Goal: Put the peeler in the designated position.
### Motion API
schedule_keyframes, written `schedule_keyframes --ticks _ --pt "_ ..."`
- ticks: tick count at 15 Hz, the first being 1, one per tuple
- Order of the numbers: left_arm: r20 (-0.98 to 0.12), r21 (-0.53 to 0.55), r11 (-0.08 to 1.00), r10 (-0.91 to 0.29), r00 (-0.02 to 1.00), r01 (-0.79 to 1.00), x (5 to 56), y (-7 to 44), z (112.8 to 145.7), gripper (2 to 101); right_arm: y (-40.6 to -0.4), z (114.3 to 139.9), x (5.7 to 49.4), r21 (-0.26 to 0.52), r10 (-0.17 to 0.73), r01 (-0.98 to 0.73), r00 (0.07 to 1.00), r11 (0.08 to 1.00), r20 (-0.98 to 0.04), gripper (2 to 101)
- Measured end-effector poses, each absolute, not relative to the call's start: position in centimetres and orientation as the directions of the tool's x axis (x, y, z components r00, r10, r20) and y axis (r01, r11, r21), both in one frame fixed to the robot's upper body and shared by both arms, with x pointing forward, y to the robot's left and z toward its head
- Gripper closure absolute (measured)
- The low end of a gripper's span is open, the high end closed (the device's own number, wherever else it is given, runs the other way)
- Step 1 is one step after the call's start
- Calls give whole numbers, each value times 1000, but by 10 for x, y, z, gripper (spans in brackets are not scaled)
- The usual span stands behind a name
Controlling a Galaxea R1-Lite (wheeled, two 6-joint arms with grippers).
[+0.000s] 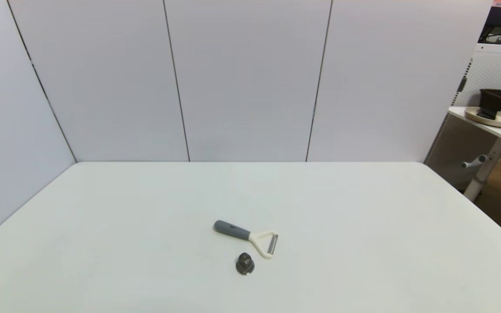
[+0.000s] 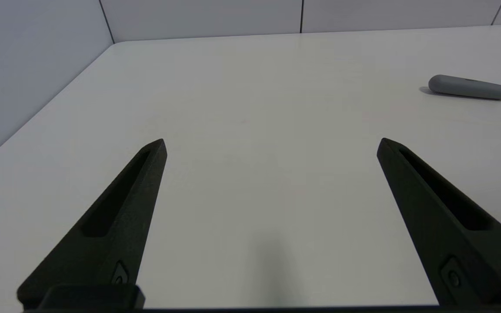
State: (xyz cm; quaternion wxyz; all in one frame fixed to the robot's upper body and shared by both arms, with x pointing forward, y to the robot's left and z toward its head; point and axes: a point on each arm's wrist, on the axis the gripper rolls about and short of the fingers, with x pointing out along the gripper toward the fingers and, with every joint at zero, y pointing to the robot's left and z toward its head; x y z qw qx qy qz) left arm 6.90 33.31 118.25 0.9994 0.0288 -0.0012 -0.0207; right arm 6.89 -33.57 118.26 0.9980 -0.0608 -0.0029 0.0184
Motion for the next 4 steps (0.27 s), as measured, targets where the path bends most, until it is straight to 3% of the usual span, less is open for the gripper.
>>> schedule_keyframes --ticks 4 --pt "1 58 997 -41 999 41 69 333 1182 53 -336 1183 69 -119 42 -41 999 992 5 52"
